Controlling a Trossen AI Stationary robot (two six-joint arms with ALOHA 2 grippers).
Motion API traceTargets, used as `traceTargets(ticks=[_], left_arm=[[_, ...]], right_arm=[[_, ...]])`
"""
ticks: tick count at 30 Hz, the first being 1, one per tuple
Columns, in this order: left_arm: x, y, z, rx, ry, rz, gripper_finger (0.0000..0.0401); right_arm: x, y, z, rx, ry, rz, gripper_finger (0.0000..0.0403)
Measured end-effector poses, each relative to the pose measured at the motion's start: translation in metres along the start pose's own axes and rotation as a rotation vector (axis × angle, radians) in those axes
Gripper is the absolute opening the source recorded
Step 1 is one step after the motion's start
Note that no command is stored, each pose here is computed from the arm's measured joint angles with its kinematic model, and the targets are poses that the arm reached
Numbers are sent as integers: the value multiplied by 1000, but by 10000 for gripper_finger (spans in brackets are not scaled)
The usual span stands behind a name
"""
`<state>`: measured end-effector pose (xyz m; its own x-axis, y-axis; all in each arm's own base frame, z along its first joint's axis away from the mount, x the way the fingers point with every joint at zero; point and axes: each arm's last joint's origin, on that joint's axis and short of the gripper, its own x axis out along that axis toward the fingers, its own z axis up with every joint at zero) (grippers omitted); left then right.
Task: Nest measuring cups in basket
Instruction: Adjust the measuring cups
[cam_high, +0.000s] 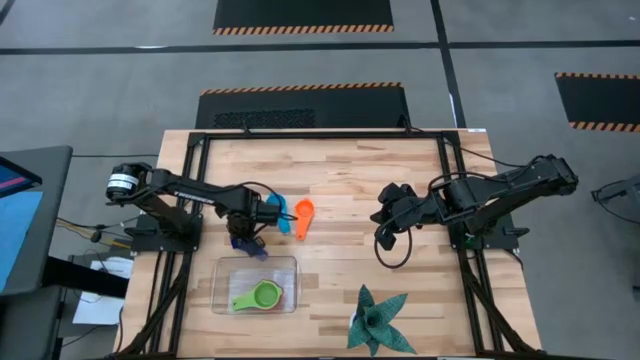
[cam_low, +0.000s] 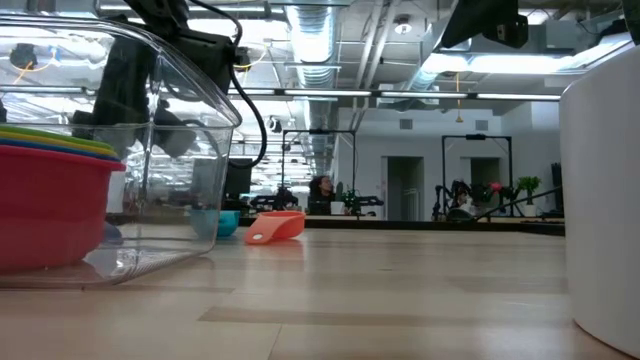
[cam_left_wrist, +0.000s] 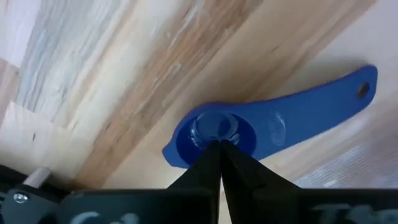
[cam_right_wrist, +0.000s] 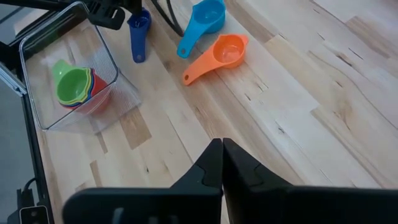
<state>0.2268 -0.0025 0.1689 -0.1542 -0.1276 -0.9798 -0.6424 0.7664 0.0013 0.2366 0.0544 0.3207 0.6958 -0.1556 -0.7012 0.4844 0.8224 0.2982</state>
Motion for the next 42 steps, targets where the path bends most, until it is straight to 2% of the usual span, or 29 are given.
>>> traceTargets(ticks=[4,9,14,21,28,31,42], left_arm=[[1,0,0,-33,4,-6,0],[10,4,-2,-136,55,-35,0],[12,3,-3,-132,46,-41,0],[12,6,-1,-99,3,7,0],[11,13,5,-187,-7,11,0],[11,15,6,-234,17,-19,0],[12,12,4,-259,54,-54,0]], right_arm=[[0,0,0,-1,0,-1,22],[0,0,0,-6,0,-1,21],[0,0,0,-10,-1,-1,17],[0,0,0,-12,-1,-2,23],[0,0,0,-12,0,-1,19],[0,0,0,-12,0,0,17],[0,-5,-5,-37,53,-52,20]])
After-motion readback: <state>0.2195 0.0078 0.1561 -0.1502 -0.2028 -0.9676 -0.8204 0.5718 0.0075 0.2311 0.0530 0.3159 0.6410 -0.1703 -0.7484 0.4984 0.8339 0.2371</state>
